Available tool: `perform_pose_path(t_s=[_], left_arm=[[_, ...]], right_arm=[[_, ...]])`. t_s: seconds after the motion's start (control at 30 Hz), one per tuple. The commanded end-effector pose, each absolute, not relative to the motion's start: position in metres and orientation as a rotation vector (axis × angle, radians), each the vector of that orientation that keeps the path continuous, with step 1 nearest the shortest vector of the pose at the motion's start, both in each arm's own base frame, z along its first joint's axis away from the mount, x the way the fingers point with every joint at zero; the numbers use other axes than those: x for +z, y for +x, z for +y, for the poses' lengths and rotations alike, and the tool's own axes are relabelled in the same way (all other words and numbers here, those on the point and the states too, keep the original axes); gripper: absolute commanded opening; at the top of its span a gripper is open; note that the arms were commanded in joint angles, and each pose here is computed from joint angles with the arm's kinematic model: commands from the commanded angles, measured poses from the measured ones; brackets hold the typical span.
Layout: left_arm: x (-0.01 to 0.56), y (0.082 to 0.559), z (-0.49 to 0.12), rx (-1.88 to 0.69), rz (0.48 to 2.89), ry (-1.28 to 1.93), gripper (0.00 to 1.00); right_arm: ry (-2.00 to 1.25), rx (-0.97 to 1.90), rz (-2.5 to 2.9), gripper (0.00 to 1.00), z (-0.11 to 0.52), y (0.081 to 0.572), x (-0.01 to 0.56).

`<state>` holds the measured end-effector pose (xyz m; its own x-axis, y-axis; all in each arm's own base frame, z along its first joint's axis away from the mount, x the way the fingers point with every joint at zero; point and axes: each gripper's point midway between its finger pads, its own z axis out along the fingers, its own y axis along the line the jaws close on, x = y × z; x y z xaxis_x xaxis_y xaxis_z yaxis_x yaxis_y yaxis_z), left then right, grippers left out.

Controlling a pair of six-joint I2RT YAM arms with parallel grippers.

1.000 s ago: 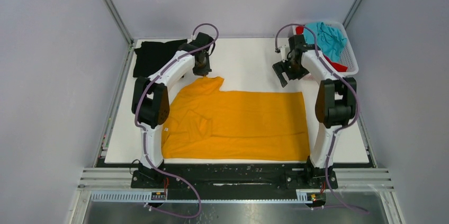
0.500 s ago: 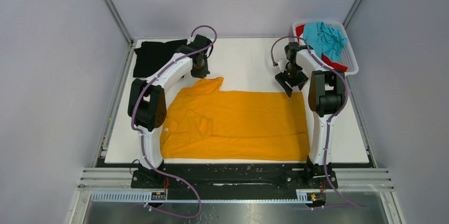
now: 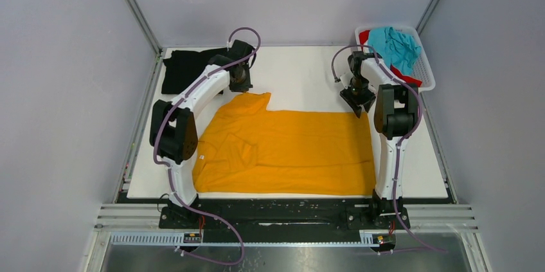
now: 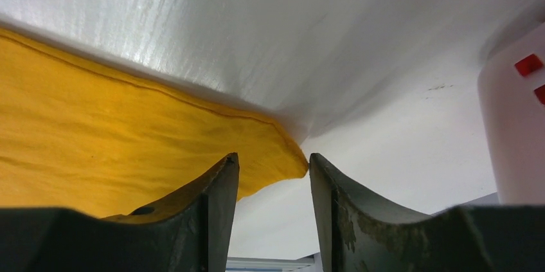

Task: Fold and stack the t-shirts
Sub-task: Grab the side of the flattened tshirt furthest away from the robot with both arms, then fold the other side of the tshirt into a rectangle

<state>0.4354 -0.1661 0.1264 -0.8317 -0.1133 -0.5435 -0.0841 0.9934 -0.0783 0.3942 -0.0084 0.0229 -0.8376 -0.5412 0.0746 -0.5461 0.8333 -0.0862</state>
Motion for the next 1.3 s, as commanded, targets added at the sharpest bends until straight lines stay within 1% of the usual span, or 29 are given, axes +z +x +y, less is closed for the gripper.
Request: perform_pose_path(t_s=[0.0, 0.07, 0.13, 0.27, 0.4, 0.6, 0.7, 0.83, 0.93, 1.1, 1.27], left_arm=[[0.163, 0.441, -0.162, -0.086, 2.456, -0.15, 0.0], [0.164, 0.441, -0.161, -0.085, 2.453, -0.148, 0.0], [0.165, 0.442, -0.161, -0.08, 2.449, -0.153, 0.0], [0.167, 0.442, -0.161, -0.088, 2.445, -0.151, 0.0], [0.167, 0.44, -0.16, -0.08, 2.445, -0.151, 0.0], [0.166, 0.427, -0.156, -0.089, 2.452, -0.16, 0.0], [0.168, 0.416, -0.153, -0.111, 2.437, -0.175, 0.0], [0.171, 0.399, -0.15, -0.155, 2.419, -0.204, 0.0], [0.172, 0.386, -0.147, -0.177, 2.41, -0.223, 0.0], [0.175, 0.36, -0.135, -0.172, 2.388, -0.267, 0.0], [0.17, 0.329, -0.122, -0.183, 2.377, -0.334, 0.0]], right_arm=[[0.884, 0.162, -2.909, 0.51, -0.013, 0.386, 0.033], [0.884, 0.151, -2.887, 0.49, -0.013, 0.38, 0.034], [0.888, 0.146, -2.882, 0.43, -0.014, 0.379, 0.034], [0.898, 0.142, -2.877, 0.21, -0.013, 0.378, 0.034], [0.914, 0.134, -2.874, 0.01, -0.013, 0.377, 0.035], [0.965, 0.169, -2.917, 0.0, -0.014, 0.373, 0.041], [0.972, 0.256, -2.995, 0.0, -0.018, 0.373, 0.052], [0.999, 0.294, -3.083, 0.0, -0.015, 0.361, 0.062], [1.025, 0.374, -3.119, 0.0, -0.014, 0.351, 0.071], [0.993, 0.622, -3.165, 0.0, -0.019, 0.341, 0.091], [0.983, 0.703, -3.233, 0.0, -0.009, 0.33, 0.102]])
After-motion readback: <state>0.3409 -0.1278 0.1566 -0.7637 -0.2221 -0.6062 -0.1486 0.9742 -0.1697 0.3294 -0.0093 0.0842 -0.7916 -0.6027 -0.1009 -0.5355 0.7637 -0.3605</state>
